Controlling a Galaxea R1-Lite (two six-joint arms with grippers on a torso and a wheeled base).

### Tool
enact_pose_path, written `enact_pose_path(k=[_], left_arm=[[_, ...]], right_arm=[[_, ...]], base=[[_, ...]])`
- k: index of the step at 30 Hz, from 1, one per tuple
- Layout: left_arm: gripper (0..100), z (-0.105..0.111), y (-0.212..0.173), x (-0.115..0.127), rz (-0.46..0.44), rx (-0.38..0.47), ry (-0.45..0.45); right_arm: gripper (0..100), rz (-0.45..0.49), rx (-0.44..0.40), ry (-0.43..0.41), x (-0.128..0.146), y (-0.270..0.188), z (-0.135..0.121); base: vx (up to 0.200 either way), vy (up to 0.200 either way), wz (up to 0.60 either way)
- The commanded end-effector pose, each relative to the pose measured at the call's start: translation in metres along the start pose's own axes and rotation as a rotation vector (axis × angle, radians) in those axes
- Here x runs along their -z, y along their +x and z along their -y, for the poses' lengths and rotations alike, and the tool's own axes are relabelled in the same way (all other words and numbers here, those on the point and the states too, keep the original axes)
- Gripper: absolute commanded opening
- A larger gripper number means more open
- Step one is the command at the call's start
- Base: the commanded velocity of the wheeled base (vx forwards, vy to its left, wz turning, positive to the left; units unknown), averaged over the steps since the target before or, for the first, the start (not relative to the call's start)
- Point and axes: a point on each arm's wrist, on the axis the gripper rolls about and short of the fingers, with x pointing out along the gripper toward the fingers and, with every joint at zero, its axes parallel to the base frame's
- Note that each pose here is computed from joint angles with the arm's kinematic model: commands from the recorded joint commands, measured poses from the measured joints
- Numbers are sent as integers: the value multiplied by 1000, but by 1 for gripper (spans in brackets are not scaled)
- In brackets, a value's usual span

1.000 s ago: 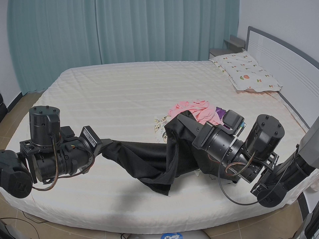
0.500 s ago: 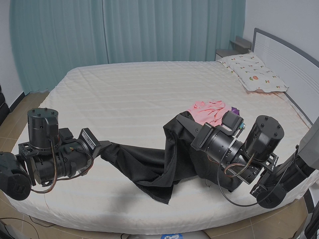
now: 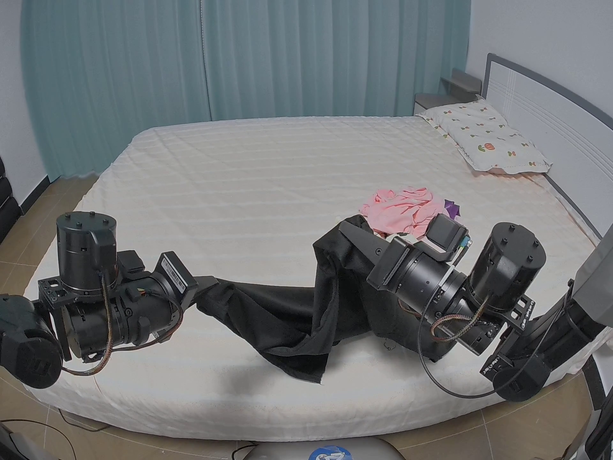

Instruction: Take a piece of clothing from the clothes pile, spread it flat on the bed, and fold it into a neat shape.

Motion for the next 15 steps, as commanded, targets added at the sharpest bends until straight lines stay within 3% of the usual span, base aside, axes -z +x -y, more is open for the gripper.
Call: enact_pose_path(k=[1,6,15], left_arm=[[0,0,3,0,2,-6,0],[0,-2,8,-3,9,-17,-10],[0,-2,6,-8,28,-13,-18]], right_arm=[[0,-1,5,0,0,0,1],[0,-3,8,2,1,1,3],[0,-2,6,0,2,2,3]], base=[[0,0,0],[0,0,0],[0,200,0]])
